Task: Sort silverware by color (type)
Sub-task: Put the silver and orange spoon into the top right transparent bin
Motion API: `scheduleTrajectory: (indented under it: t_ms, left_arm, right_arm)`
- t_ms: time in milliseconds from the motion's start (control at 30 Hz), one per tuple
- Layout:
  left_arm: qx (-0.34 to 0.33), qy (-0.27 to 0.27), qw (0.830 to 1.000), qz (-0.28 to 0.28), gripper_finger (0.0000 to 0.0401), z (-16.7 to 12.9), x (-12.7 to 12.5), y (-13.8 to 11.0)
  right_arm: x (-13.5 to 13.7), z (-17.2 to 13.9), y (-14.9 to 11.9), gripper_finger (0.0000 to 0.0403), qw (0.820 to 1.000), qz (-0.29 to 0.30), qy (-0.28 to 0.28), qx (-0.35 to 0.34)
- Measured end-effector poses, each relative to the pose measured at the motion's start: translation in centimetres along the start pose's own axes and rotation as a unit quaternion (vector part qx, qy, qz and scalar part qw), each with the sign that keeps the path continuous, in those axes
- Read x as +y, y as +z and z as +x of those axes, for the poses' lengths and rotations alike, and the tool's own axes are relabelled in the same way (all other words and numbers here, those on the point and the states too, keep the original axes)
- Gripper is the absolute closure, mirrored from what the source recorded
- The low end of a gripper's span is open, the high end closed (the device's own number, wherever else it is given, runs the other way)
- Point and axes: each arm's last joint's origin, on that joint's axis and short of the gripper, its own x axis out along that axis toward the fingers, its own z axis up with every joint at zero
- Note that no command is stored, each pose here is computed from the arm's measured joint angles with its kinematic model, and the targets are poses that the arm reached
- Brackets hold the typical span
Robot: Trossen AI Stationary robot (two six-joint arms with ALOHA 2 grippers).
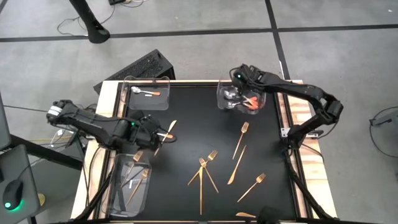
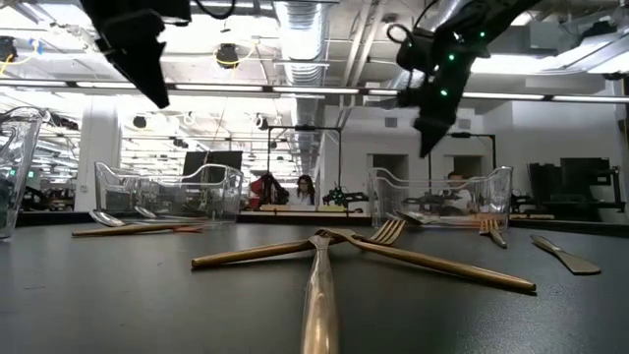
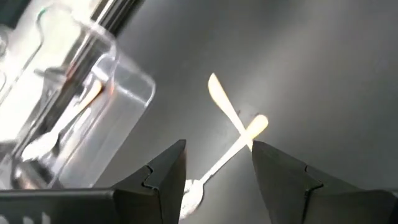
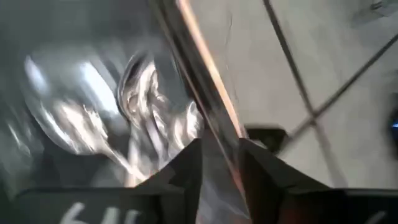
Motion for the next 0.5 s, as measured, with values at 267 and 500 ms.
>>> scheduleTrajectory:
  t_ms: [267, 500]
  left_arm:
    - [-0.02, -0.089, 0.996, 0.019, 0.0234, 4.5, -0.1, 1.0]
    - [0.092, -0.122, 0.988, 0.014, 0.0234, 9.2, 2.4, -1.7]
  right_arm:
    - [3.7, -1.5, 2.3, 0.0224, 0.971, 0.085, 0.197, -0.108]
    - [7.9, -3.8, 3.2, 0.0234, 0.959, 0.044, 0.237, -0.148]
